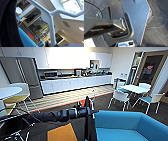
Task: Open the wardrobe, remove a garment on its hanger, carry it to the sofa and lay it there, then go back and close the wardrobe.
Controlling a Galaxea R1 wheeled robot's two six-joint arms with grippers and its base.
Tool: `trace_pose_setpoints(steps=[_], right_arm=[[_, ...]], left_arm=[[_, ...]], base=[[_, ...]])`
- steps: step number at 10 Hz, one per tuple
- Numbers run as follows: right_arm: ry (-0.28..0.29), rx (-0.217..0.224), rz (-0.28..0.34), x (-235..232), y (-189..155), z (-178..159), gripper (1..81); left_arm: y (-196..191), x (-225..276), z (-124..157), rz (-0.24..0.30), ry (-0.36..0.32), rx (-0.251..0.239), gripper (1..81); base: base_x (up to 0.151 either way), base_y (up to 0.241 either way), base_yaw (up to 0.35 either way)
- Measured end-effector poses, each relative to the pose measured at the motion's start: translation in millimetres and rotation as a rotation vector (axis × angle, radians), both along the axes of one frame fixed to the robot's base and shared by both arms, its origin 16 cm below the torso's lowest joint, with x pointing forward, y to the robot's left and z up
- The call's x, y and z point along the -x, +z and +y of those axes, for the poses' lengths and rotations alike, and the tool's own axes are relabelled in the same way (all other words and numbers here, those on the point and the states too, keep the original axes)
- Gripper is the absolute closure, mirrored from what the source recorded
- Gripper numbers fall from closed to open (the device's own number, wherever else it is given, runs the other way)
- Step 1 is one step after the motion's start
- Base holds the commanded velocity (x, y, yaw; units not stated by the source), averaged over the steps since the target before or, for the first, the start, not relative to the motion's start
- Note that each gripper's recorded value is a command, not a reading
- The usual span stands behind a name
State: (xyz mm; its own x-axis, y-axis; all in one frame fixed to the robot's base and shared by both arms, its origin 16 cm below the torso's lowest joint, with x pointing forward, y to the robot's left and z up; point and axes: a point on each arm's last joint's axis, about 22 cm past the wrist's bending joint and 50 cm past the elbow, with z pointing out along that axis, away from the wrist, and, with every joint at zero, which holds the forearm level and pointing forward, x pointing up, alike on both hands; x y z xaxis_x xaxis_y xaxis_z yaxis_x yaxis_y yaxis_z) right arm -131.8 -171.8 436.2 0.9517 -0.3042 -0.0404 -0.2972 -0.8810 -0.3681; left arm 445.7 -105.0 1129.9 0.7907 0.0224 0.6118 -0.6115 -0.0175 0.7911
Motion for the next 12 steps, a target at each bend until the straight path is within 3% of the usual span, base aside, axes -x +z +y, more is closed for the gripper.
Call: trace_pose_setpoints(steps=[12], right_arm=[[0.006, -0.009, -0.003, 0.6, 0.9, 7.7, 1.0]], left_arm=[[-3.0, 3.2, -0.7, -0.002, -0.002, -0.016, 81.1]], base=[[0.000, 0.000, -0.259]])
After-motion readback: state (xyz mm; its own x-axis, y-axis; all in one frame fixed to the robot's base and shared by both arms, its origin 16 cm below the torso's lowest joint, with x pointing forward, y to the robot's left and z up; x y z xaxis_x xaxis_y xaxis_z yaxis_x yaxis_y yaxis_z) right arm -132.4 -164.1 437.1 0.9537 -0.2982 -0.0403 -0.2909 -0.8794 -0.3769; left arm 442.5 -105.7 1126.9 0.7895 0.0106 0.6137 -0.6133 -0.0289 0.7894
